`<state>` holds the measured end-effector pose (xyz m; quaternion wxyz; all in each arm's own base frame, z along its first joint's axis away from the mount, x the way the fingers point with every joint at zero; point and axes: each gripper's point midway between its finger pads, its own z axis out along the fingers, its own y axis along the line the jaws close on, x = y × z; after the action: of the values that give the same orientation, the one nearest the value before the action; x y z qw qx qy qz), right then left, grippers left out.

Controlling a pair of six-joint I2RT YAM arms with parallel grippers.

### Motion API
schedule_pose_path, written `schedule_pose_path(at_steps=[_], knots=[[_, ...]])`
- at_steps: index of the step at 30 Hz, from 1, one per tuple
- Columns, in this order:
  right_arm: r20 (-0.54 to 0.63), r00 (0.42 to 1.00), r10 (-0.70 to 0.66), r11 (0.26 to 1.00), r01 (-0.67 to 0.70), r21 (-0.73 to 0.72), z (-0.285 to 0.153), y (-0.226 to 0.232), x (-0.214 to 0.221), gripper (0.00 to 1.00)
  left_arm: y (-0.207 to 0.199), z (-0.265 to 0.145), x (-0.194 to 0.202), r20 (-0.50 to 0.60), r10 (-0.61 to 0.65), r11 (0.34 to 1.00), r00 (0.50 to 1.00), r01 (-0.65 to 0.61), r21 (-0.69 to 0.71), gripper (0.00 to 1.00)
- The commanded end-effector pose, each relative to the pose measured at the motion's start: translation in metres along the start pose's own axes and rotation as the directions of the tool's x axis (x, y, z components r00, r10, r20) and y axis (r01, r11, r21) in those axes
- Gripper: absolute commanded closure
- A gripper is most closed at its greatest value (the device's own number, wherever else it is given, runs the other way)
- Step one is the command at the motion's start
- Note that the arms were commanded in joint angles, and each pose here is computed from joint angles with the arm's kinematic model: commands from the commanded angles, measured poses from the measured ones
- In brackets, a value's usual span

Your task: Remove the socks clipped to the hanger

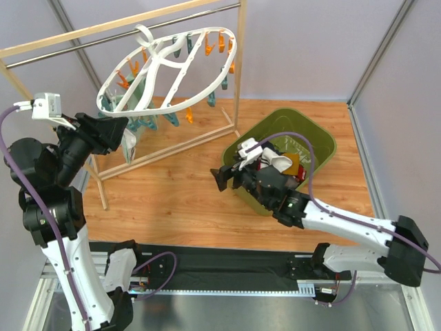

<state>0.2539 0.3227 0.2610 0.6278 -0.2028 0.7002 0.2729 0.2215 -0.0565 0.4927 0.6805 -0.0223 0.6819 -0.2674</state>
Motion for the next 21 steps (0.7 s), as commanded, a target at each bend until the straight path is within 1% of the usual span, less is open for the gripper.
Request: schedule_pose_path(at_steps=[1, 2, 3, 4, 5, 6, 7, 8, 9, 10, 11, 13, 14, 15, 16, 19, 21], knots=[[0.341, 0.938, 0.066, 0.962, 0.030, -0.271, 0.027, 0.073, -0.063, 0.09, 0.014, -0.001, 0.006, -0.015, -0.030, 0.996, 0.999, 0.028, -0.083, 0.41], [0.387, 0.920, 0.070, 0.952, 0.055, -0.301, 0.036, 0.090, -0.078, 0.09, 0.014, 0.000, 0.007, -0.023, -0.040, 0.997, 0.999, 0.039, -0.073, 0.41], [0.407, 0.912, 0.040, 0.947, 0.095, -0.307, 0.054, 0.100, -0.067, 0.09, 0.012, 0.002, 0.010, -0.035, -0.062, 0.997, 0.997, 0.059, -0.059, 0.41], [0.415, 0.909, 0.040, 0.945, 0.100, -0.310, 0.066, 0.107, -0.063, 0.09, 0.014, 0.005, 0.014, -0.047, -0.075, 0.996, 0.996, 0.073, -0.050, 0.42], [0.465, 0.883, 0.066, 0.944, 0.096, -0.315, 0.075, 0.116, -0.085, 0.09, 0.011, 0.005, 0.015, -0.051, -0.077, 0.997, 0.996, 0.076, -0.035, 0.43], [0.493, 0.866, 0.084, 0.943, 0.091, -0.321, 0.082, 0.122, -0.091, 0.09, 0.011, 0.006, 0.016, -0.057, -0.082, 0.996, 0.995, 0.080, -0.032, 0.43], [0.465, 0.882, 0.072, 0.940, 0.096, -0.327, 0.104, 0.129, -0.067, 0.10, 0.011, 0.005, 0.015, -0.053, -0.087, 0.996, 0.995, 0.085, -0.032, 0.43], [0.475, 0.877, 0.079, 0.938, 0.095, -0.333, 0.112, 0.135, -0.067, 0.11, 0.009, 0.006, 0.016, -0.054, -0.091, 0.996, 0.994, 0.090, -0.020, 0.43], [0.521, 0.848, 0.103, 0.938, 0.091, -0.333, 0.120, 0.143, -0.085, 0.11, 0.006, 0.006, 0.016, -0.054, -0.092, 0.996, 0.994, 0.092, -0.001, 0.43], [0.503, 0.860, 0.084, 0.944, 0.093, -0.317, 0.137, 0.147, -0.064, 0.11, 0.002, 0.007, 0.017, -0.059, -0.107, 0.994, 0.992, 0.109, 0.027, 0.43], [0.540, 0.836, 0.100, 0.946, 0.088, -0.313, 0.145, 0.158, -0.081, 0.11, -0.004, 0.007, 0.018, -0.073, -0.112, 0.991, 0.991, 0.117, 0.059, 0.43], [0.543, 0.836, 0.079, 0.953, 0.097, -0.288, 0.160, 0.164, -0.074, 0.10, -0.007, 0.010, 0.020, -0.080, -0.126, 0.987, 0.989, 0.133, 0.095, 0.43], [0.516, 0.855, 0.048, 0.953, 0.115, -0.279, 0.175, 0.171, -0.051, 0.09, -0.010, 0.011, 0.020, -0.084, -0.159, 0.979, 0.984, 0.168, 0.114, 0.43], [0.542, 0.838, 0.059, 0.957, 0.107, -0.269, 0.181, 0.173, -0.064, 0.09, -0.014, 0.014, 0.022, -0.091, -0.160, 0.971, 0.983, 0.173, 0.162, 0.43], [0.527, 0.849, 0.037, 0.958, 0.120, -0.261, 0.191, 0.176, -0.046, 0.09, -0.017, 0.015, 0.023, -0.099, -0.191, 0.962, 0.976, 0.207, 0.179, 0.43], [0.546, 0.837, 0.033, 0.963, 0.121, -0.242, 0.198, 0.176, -0.046, 0.08, -0.022, 0.015, 0.026, -0.107, -0.193, 0.953, 0.975, 0.213, 0.218, 0.43], [0.538, 0.842, 0.030, 0.962, 0.122, -0.245, 0.199, 0.178, -0.042, 0.08, -0.026, 0.014, 0.027, -0.108, -0.195, 0.946, 0.975, 0.216, 0.241, 0.43]])
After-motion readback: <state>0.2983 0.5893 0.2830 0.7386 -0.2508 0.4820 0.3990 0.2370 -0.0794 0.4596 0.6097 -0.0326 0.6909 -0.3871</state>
